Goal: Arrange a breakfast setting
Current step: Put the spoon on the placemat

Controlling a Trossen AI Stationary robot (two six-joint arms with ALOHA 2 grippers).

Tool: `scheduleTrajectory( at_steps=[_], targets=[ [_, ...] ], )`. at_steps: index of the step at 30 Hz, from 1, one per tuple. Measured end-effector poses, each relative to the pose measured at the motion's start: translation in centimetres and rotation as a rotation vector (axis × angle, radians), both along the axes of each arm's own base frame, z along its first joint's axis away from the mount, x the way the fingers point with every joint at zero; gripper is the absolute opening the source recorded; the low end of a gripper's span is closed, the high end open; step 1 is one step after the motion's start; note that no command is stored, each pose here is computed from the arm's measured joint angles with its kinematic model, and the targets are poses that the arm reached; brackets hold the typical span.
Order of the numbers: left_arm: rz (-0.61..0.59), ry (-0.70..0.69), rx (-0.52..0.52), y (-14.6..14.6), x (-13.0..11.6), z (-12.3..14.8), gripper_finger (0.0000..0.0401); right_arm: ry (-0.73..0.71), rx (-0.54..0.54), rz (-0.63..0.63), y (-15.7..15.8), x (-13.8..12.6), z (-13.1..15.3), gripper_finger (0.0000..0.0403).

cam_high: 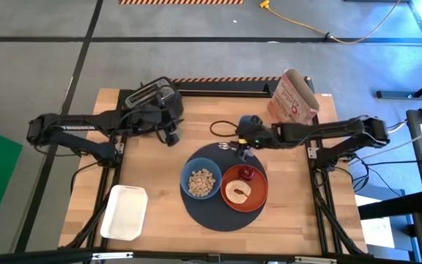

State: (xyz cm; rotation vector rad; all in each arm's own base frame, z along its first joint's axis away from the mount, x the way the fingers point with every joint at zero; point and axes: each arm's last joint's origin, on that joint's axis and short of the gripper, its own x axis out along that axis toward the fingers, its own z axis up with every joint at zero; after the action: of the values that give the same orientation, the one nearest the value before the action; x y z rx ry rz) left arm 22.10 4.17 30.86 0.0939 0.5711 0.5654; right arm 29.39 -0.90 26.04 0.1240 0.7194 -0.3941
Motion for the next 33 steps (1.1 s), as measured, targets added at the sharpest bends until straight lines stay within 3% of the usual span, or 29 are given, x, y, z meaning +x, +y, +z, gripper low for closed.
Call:
scheduleTrajectory(
  at_steps=[7,12,24,33],
  targets=[
    [-0.009,0.069,-0.01,-0.1,0.3,-1.6,0.0096,-0.122,0.03,-0.018,-0.4,-0.1,-2.7,0.0214],
    [0.014,0.044,-0.006,0.4,0.5,-1.5,0.0096,-0.029,0.081,-0.033,-1.1,0.7,-5.5,0.0199],
    [0.049,0.03,0.002,1.3,0.4,-1.3,0.0096,0.134,0.177,-0.031,-3.3,1.9,-10.4,0.0102],
    [0.056,0.028,0.002,1.5,0.4,-1.3,0.0096,0.229,0.157,-0.001,-3.3,3.2,-11.4,0.0092]
  ],
)
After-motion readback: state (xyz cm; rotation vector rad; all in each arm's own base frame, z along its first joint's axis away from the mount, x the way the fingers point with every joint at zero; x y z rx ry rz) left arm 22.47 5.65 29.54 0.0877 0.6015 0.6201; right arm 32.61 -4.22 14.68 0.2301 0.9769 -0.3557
